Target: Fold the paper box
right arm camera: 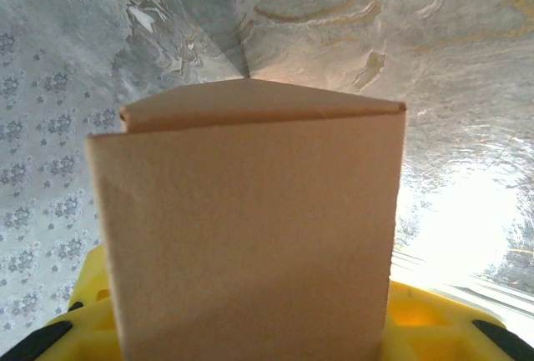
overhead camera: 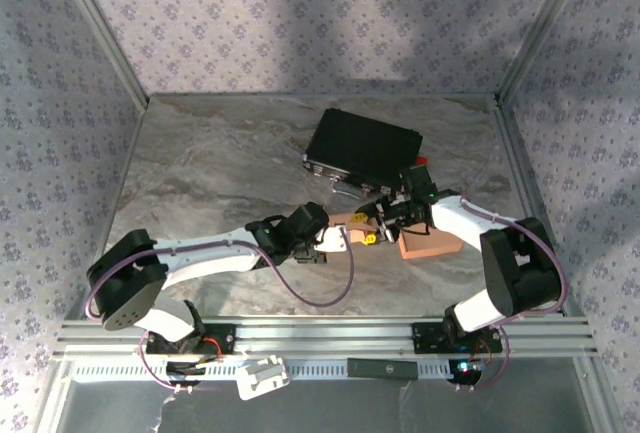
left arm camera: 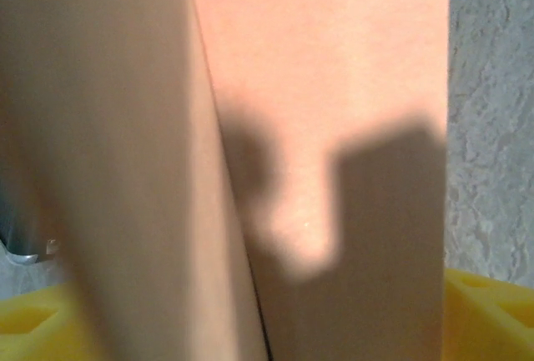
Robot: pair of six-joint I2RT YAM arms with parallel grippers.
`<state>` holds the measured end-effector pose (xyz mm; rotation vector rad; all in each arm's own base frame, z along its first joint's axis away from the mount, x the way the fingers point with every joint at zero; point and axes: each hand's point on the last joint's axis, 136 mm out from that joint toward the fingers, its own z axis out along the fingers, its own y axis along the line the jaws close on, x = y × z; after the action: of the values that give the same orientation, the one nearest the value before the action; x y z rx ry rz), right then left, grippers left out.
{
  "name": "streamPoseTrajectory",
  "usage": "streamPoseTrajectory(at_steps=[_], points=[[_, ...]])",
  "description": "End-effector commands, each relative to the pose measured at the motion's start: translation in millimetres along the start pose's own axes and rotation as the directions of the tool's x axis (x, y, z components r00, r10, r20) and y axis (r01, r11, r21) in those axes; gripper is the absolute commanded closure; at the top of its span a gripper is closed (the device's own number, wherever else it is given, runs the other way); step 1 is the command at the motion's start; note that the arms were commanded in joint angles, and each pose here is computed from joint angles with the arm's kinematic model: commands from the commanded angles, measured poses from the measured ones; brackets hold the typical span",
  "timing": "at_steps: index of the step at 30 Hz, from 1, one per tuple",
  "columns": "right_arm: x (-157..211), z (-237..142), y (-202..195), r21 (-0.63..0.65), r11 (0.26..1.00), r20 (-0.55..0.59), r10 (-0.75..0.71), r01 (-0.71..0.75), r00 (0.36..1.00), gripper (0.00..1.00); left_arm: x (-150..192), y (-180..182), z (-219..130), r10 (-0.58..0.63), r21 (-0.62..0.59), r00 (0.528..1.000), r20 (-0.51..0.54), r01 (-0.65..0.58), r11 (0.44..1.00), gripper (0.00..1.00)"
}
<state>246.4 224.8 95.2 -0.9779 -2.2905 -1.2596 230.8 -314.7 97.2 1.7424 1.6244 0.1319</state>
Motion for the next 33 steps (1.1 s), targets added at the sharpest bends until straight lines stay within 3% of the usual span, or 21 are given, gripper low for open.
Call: streamPoseTrajectory(at_steps=[1, 6, 11, 21, 28, 33], points=[[0.4, 0.9, -10.1, 0.025, 0.998, -0.021, 0.056, -0.056, 0.998, 0.70, -11.9, 10.3, 7.1, 0.003, -0.026, 1.000, 0.013, -0.002, 1.000, 0.19], [-0.1, 1.5, -10.6, 0.022, 0.998, -0.030, 0.062, -0.062, 0.998, 0.70, -11.0, 7.6, 17.5, 0.000, -0.008, 1.000, -0.015, 0.000, 1.000, 0.37], [-3.2, 0.3, -12.8, 0.016, 0.997, -0.034, 0.073, -0.073, 0.997, 0.67, -14.3, 7.5, 12.4, -0.004, 0.001, 1.000, -0.003, 0.004, 1.000, 0.41], [-2.7, -24.8, 4.1, 0.013, 1.000, 0.010, -0.015, 0.015, 1.000, 0.31, -16.6, -12.2, -17.3, -0.025, 0.212, 0.998, -0.050, 0.035, 0.977, 0.53], [-3.9, -72.3, 24.4, -0.043, 0.988, 0.113, -0.140, 0.145, 0.984, 0.24, -7.5, -29.5, -41.7, -0.049, 0.379, 0.987, -0.151, 0.103, 0.920, 0.53], [-6.4, -103.9, 34.2, -0.040, 0.965, 0.227, -0.243, 0.259, 0.943, 0.26, 5.1, -37.1, -51.1, -0.066, 0.458, 0.963, -0.260, 0.183, 0.870, 0.52]])
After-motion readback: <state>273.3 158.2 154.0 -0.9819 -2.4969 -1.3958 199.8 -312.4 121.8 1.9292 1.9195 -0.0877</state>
